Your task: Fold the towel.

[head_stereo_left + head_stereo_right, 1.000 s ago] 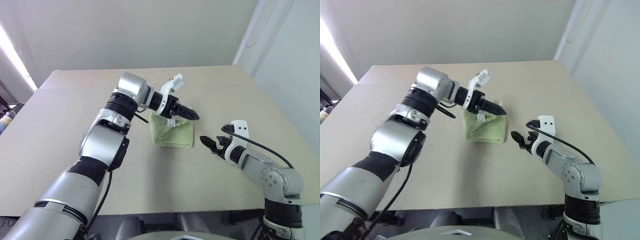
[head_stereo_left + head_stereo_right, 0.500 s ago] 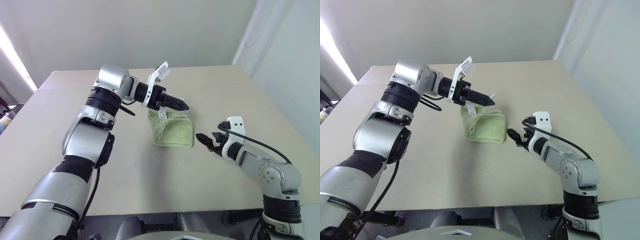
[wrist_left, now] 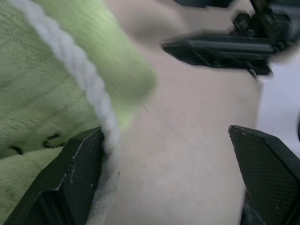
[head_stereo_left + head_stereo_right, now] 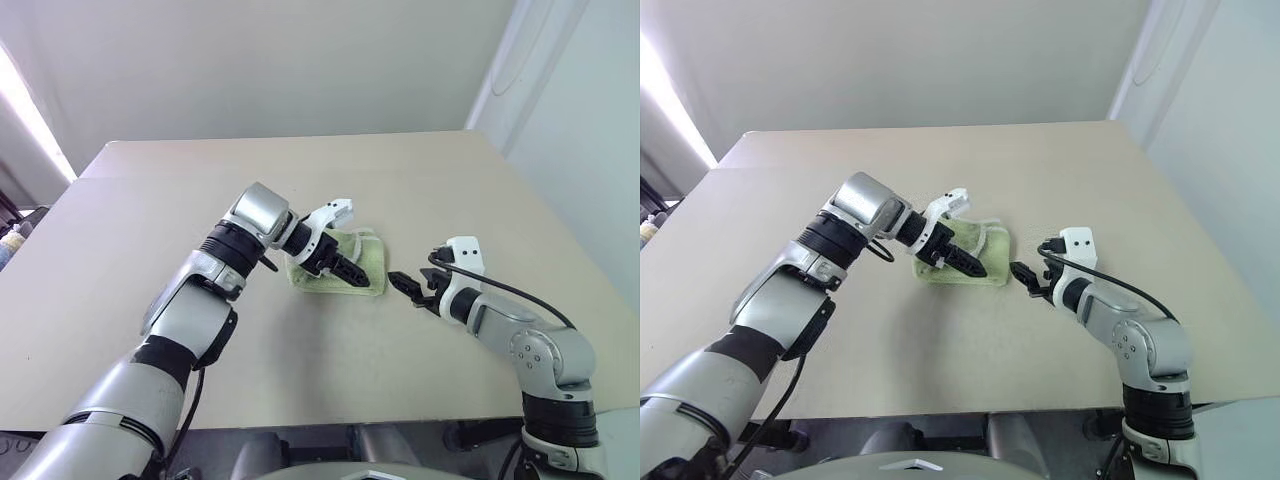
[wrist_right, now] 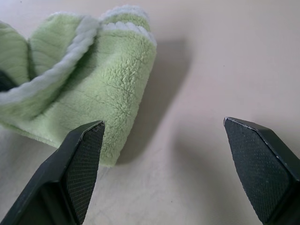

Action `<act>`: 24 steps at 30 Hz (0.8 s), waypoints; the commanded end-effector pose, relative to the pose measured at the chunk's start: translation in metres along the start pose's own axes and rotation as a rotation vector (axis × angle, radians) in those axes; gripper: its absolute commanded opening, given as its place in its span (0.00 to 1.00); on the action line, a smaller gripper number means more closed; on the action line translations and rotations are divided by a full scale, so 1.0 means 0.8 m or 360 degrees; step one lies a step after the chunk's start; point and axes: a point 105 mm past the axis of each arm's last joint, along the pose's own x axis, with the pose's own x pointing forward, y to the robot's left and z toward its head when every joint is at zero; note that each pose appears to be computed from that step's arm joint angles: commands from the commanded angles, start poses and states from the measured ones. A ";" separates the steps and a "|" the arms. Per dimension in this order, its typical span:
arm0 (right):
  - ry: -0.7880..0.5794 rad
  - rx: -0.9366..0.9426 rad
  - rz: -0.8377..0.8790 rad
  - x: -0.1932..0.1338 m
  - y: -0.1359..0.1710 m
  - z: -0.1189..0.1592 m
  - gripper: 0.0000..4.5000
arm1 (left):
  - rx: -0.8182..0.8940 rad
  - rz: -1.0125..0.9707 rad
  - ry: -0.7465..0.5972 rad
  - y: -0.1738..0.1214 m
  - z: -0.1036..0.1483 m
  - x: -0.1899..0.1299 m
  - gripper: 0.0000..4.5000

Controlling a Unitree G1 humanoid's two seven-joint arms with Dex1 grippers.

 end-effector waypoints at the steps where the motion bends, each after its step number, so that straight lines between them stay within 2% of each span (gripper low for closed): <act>1: -0.0057 -0.0018 0.0013 0.000 0.003 0.012 0.95 | 0.0273 -0.0025 0.0030 -0.012 0.004 -0.003 0.99; 5: -0.0049 -0.0021 0.0020 0.003 0.003 0.012 0.95 | 0.0458 -0.0052 -0.0002 -0.018 0.010 -0.011 0.99; 8: -0.0046 -0.0019 0.0017 0.006 0.002 0.012 0.95 | 0.0611 0.0095 -0.0061 -0.001 0.018 -0.004 0.99; 11: -0.0050 -0.0014 0.0023 0.009 0.003 0.013 0.95 | 0.0626 0.0005 -0.0120 -0.008 0.024 0.003 0.99; 15: -0.0044 -0.0013 0.0027 0.012 0.004 0.014 0.95 | 0.0497 -0.0008 -0.0114 -0.005 0.032 0.019 0.99; 19: -0.0053 -0.0009 0.0028 0.011 0.002 0.016 0.95 | 0.0447 0.0237 0.0029 0.018 0.029 0.024 0.99; 22: -0.0051 -0.0003 0.0027 0.010 0.001 0.014 0.95 | 0.0725 0.0555 0.0107 0.045 0.033 0.015 0.99; 24: -0.0049 -0.0001 0.0027 0.010 0.001 0.013 0.95 | 0.0807 0.0639 0.0126 0.054 0.033 0.012 0.99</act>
